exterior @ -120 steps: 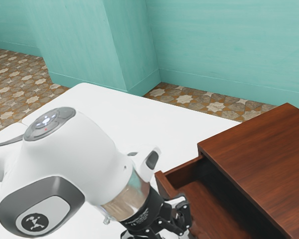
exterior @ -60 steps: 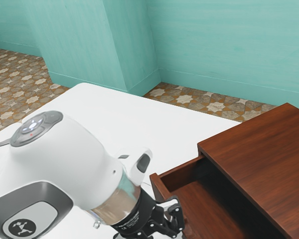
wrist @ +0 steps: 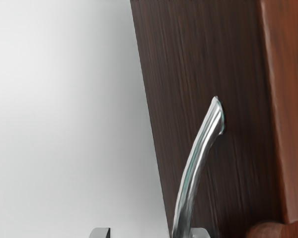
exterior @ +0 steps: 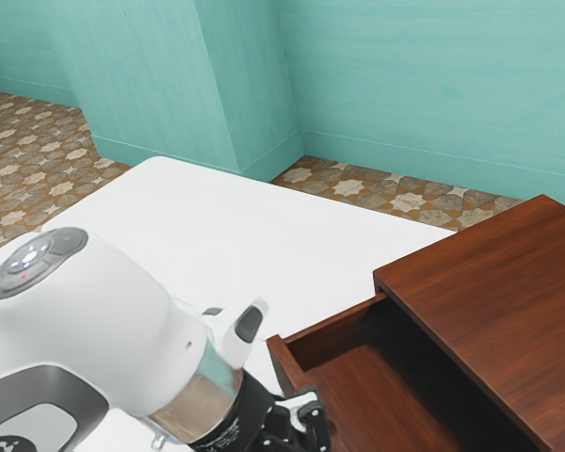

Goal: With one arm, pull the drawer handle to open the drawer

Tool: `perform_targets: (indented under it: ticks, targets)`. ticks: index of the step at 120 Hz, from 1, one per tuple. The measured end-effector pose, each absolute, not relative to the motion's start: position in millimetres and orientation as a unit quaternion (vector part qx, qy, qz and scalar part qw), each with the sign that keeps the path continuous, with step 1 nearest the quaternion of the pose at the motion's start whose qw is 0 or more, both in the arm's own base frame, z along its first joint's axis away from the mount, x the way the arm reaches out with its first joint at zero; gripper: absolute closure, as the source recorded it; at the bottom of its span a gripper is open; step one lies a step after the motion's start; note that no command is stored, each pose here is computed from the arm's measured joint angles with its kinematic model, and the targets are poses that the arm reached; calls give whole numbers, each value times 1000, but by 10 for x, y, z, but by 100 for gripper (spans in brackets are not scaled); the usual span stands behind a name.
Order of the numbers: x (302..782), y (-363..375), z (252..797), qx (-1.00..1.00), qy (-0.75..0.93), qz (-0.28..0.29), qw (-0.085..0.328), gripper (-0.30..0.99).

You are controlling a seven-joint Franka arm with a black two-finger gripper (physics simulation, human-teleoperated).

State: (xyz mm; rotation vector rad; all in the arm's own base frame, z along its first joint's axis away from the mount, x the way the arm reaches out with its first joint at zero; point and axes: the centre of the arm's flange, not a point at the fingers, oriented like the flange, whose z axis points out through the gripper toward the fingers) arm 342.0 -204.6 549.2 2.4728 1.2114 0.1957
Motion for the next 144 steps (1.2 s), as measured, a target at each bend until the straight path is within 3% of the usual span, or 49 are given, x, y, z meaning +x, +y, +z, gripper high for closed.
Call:
perform_targets:
  ticks: [75, 144]
  targets:
    - [3324, -1867, 5468, 872, 444, 72, 194, 55]
    - [3280, -1838, 5533, 878, 428, 108, 186, 49]
